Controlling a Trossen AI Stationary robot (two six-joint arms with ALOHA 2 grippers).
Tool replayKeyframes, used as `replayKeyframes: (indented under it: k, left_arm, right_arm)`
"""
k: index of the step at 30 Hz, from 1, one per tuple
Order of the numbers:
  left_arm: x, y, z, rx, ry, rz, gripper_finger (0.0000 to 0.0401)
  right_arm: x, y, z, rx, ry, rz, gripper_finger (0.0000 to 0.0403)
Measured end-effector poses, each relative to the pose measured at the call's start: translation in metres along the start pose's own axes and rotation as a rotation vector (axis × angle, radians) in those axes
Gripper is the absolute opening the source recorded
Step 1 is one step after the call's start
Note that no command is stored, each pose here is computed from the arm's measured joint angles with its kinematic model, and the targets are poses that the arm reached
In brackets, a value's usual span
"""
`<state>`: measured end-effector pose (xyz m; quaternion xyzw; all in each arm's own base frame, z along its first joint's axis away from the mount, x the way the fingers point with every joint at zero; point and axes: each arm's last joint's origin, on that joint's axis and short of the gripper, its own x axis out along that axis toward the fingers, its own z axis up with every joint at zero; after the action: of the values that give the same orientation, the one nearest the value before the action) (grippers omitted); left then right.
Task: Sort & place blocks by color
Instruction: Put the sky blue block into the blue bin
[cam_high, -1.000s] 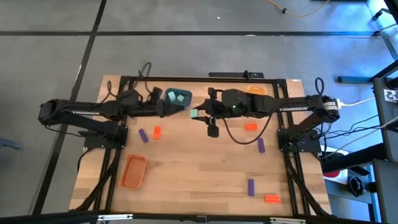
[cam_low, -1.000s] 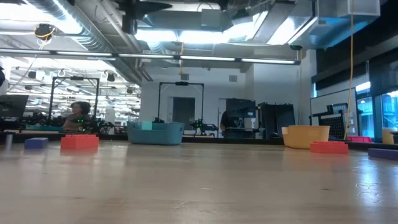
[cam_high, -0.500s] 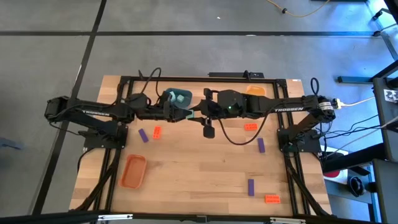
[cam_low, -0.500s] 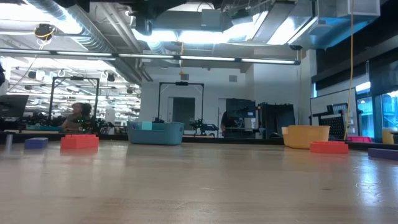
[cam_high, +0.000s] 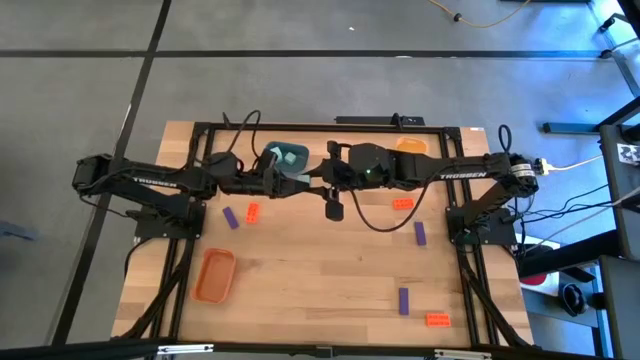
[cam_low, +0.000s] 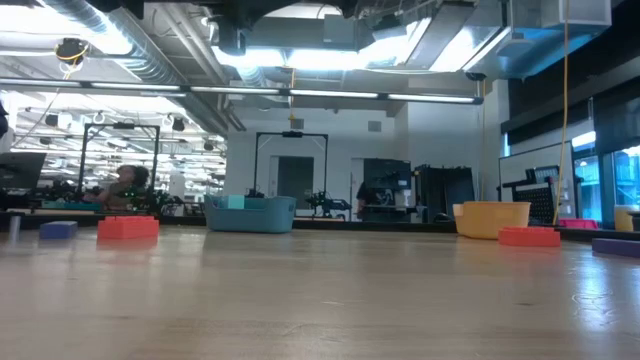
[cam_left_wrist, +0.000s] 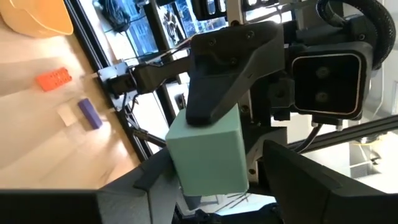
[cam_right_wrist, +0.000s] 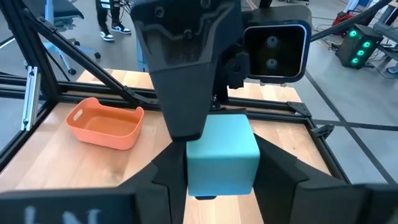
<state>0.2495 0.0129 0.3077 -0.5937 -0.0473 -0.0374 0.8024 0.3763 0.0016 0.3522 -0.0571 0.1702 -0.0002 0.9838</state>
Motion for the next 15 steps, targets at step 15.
replayKeyframes:
  k: [15]
  left_arm:
    - [-0.002, 0.004, 0.009, 0.090, -0.016, 0.032, 0.0125]
  right_arm:
    - [-0.010, 0.000, -0.001, 0.010, 0.048, 0.012, 0.0263]
